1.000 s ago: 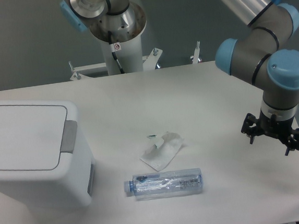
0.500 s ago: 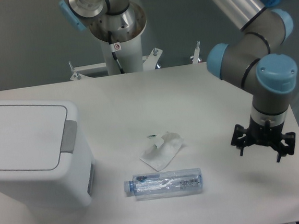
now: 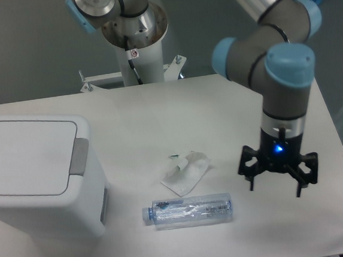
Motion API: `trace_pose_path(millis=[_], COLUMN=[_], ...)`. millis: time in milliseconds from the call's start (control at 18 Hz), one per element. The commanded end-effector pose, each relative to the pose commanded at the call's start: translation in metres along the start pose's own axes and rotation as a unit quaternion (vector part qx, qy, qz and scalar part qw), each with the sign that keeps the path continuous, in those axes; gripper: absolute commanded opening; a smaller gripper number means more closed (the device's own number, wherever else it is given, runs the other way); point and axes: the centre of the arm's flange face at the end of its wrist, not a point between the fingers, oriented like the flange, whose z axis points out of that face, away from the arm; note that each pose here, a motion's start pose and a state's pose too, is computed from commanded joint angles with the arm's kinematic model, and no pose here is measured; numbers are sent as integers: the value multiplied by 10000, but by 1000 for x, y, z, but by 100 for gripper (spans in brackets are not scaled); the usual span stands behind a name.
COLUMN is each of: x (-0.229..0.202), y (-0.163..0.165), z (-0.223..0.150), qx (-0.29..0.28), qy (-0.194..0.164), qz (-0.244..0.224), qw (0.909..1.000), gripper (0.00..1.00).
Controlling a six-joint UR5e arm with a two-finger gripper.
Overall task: Open the trash can
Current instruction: 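Move the open gripper over the table toward the white trash bin lid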
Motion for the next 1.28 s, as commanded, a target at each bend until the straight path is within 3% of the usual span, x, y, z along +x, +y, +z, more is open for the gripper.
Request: trace_pose_path(millis=[222,444,722,889,1278], x=[17,31,80,118,197], y=[0,4,-18,-24,-17], z=[-9,-5,-10,-37,-37], qx=[400,370,401,452,273], qy=[518,734,999,1055,1372], qz=[-595,-1384,-1540,-1702,-1407], qw=[9961,9870,9822,9787,9801], gripper=[100,100,100,100,100])
